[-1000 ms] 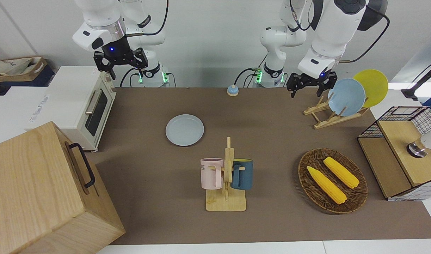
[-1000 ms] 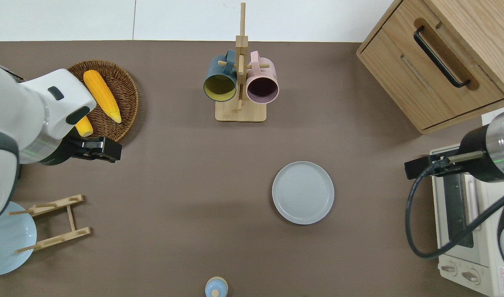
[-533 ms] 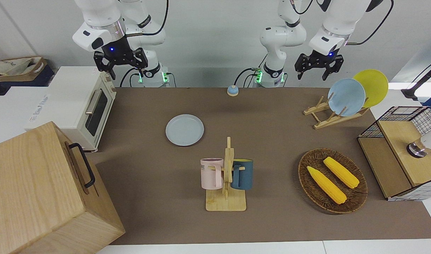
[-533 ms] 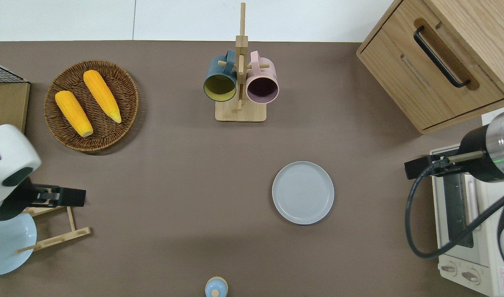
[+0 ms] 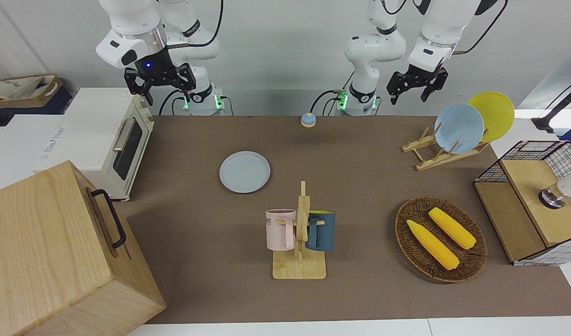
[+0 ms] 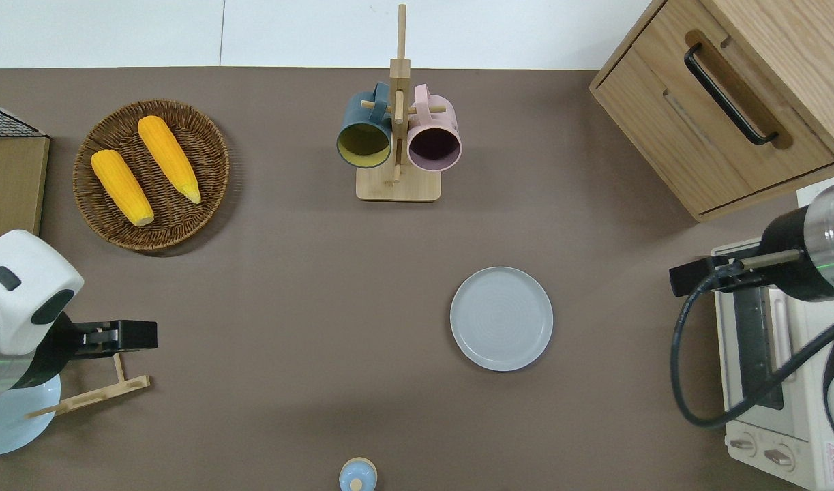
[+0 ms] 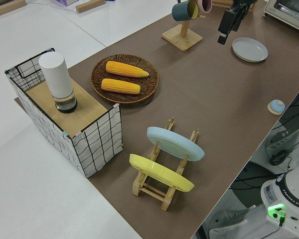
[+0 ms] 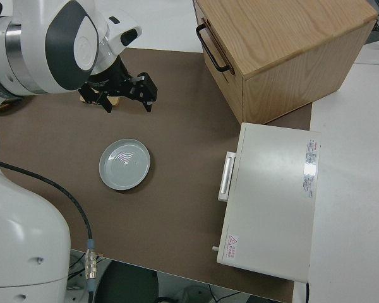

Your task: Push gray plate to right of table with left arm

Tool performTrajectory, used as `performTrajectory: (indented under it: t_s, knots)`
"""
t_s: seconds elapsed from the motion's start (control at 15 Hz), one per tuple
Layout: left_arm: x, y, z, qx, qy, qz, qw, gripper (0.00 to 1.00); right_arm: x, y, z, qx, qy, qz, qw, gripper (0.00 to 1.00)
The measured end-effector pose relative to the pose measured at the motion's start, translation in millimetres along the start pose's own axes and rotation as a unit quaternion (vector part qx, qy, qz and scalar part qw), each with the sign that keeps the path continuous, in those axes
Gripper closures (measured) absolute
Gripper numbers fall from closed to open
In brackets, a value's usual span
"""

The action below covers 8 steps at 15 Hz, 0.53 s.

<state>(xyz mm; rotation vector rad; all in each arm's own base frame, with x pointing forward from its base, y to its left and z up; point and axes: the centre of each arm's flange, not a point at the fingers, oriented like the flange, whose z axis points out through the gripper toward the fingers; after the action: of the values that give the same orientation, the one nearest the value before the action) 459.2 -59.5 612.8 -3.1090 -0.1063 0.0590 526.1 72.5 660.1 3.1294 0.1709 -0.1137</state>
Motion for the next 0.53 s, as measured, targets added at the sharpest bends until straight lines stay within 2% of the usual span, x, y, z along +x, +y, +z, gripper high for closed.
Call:
performTrajectory:
  t_s: [0.2, 0.4, 0.53]
  knots:
    - [7, -3, 3, -0.003, 0.009, -0.003, 1.0, 0.0, 0.0, 0, 0, 0.0, 0.0, 0.0, 1.0, 0.01]
    - [26, -1, 15, -0.008, 0.018, -0.003, 0.9998, 0.0, 0.0, 0, 0, 0.0, 0.0, 0.0, 1.0, 0.01]
    - [37, 0, 23, -0.009, 0.018, 0.009, 0.9998, 0.0, 0.0, 0, 0, 0.0, 0.0, 0.0, 1.0, 0.01]
